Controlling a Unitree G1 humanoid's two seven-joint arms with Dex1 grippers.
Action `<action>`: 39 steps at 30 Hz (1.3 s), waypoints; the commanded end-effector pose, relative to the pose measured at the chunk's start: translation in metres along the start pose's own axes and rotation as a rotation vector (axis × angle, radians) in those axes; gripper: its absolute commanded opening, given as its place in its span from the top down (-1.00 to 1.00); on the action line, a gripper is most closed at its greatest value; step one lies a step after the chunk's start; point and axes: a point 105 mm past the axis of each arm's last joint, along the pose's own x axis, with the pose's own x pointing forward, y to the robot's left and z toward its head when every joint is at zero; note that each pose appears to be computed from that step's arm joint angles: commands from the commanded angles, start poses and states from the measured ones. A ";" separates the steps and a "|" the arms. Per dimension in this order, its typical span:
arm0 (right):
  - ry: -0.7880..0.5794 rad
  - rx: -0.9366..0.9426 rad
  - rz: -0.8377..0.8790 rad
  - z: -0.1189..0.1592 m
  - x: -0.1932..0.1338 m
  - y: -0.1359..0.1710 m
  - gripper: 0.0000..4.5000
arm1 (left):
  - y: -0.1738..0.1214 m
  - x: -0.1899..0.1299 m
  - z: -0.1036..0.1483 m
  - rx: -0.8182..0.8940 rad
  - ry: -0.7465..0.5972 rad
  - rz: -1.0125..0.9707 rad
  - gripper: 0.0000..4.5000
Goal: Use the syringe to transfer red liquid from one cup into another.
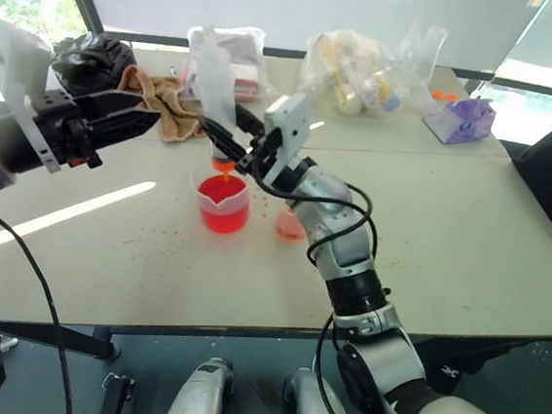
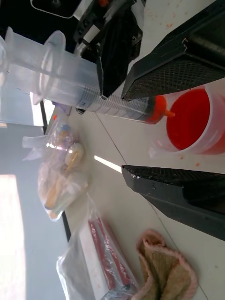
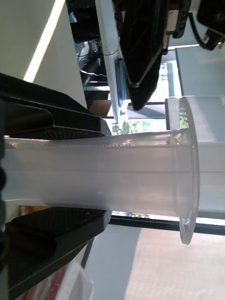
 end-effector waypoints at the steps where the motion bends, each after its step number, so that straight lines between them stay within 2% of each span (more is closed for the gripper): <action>1: -0.087 -0.061 -0.003 0.043 -0.005 -0.007 0.40 | -0.002 0.010 0.012 0.040 -0.055 -0.027 -0.03; 8: -0.029 -0.162 -0.136 0.063 -0.042 -0.034 0.40 | -0.007 0.043 0.006 0.026 -0.082 -0.129 -0.03; 15: 0.064 -0.179 -0.251 0.048 -0.074 -0.041 0.40 | -0.022 0.080 0.019 0.027 -0.146 -0.259 -0.03; 29: 0.103 -0.159 -0.287 0.028 -0.081 -0.028 0.40 | -0.040 0.130 0.061 0.048 -0.248 -0.389 -0.03; 39: 0.111 -0.152 -0.299 0.023 -0.083 -0.028 0.40 | -0.055 0.133 0.061 0.054 -0.226 -0.499 -0.03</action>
